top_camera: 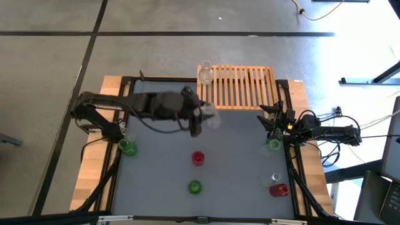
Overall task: Sort vases onto shelf
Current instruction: Put the bottom center transparent vase onto the shelf
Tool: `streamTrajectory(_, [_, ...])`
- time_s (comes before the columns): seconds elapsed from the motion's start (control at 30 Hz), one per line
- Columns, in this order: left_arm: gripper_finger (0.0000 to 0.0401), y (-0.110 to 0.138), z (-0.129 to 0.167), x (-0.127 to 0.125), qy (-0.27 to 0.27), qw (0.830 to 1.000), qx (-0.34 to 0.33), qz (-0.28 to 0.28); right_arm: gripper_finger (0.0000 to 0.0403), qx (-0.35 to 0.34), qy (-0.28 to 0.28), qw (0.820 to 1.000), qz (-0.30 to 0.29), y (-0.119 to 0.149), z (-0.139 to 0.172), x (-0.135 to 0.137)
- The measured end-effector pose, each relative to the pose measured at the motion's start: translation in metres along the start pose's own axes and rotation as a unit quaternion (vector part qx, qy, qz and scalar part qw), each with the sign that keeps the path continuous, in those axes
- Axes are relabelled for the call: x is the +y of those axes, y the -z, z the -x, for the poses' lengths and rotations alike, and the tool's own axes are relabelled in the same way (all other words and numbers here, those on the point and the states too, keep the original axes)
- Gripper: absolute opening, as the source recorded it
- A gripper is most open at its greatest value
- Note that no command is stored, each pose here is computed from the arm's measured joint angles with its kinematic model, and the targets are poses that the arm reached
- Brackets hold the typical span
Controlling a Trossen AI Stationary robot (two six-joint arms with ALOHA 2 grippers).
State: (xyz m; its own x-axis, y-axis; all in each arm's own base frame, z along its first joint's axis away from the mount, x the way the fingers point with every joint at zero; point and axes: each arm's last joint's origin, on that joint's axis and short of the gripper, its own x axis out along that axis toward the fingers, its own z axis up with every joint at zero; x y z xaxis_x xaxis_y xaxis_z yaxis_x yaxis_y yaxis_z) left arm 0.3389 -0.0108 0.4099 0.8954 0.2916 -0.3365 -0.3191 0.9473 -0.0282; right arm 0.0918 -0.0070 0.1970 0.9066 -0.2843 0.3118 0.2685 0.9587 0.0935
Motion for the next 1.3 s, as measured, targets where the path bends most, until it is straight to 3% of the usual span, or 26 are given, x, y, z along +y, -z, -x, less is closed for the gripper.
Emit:
streamTrajectory(0.4, [0.0196,-0.036,0.003,0.061,-0.073,0.997,0.004,0.012,0.0250,0.000,0.013,1.000,0.003,0.000,0.000,-0.001])
streamTrajectory(0.53, [0.0196,-0.037,0.004,0.080,-0.102,0.995,0.020,0.014,0.0250,0.000,0.013,1.000,0.003,0.000,0.000,-0.001])
streamTrajectory(0.97, [0.0196,-0.012,-0.014,0.108,-0.143,0.987,0.064,0.025,0.0250,0.001,0.012,1.000,0.004,0.000,0.000,-0.001])
streamTrajectory(1.3, [0.0196,0.012,-0.038,0.115,-0.134,0.989,0.060,0.033,0.0250,-0.002,0.013,1.000,0.003,0.000,0.000,-0.001])
